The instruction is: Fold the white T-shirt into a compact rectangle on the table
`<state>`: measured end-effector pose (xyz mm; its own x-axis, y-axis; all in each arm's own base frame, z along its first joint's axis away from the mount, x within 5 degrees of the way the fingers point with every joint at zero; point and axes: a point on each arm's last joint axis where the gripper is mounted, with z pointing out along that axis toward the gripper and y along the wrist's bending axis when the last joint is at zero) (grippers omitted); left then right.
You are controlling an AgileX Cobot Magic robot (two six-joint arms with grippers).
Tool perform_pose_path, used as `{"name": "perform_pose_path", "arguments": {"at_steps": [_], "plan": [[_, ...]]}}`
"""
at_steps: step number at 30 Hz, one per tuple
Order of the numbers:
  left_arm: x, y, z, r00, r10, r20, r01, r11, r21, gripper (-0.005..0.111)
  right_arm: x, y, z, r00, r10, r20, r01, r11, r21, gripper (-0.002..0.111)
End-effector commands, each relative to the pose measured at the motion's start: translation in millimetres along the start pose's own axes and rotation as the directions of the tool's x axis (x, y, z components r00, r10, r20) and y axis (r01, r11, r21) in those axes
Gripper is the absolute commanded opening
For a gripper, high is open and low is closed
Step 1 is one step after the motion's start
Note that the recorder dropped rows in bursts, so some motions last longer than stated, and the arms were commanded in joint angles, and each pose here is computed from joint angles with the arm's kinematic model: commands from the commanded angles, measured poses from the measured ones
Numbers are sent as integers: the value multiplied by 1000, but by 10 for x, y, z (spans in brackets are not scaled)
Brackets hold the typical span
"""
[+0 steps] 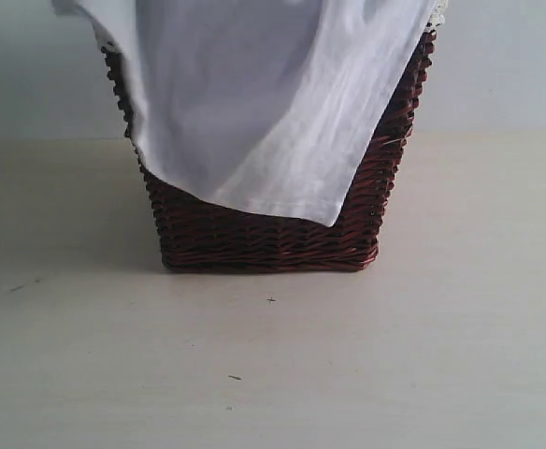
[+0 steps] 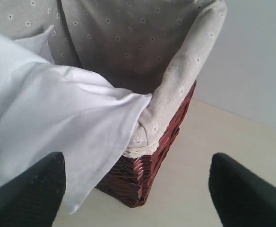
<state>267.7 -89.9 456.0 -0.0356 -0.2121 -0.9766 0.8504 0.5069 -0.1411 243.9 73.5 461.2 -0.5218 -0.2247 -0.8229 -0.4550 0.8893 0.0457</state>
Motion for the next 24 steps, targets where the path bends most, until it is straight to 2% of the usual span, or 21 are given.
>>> {"name": "perform_pose_path", "arguments": {"at_steps": [1,7,11,14,18,19,23,24], "plan": [[-390,-35,20,992,30,121,-23,998,-58,0,-25,4,-45,999,-22,25,21,1000,15,78],[-732,-101,5,974,104,199,-83,990,-111,0,-24,0,-46,999,-25,24,24,1000,19,78],[-1022,-171,-41,942,213,258,-166,967,-192,0,-24,-2,-46,999,-26,23,26,999,21,78],[-1222,-232,-77,917,242,317,-176,959,-224,0,-23,-4,-46,999,-27,23,27,999,23,78],[-1476,-279,-88,877,236,418,-154,963,-219,0,-23,-4,-46,999,-29,23,29,999,23,78],[-1604,-296,-94,852,219,476,-134,969,-208,0,-23,-4,-38,999,-28,22,28,999,21,78],[-1809,-334,-91,804,203,558,-129,977,-169,0,-27,-5,-38,999,-28,25,27,999,22,78],[-1915,-375,-112,779,212,590,-138,976,-170,0,-30,-4,-38,999,-27,29,26,999,21,78]]}}
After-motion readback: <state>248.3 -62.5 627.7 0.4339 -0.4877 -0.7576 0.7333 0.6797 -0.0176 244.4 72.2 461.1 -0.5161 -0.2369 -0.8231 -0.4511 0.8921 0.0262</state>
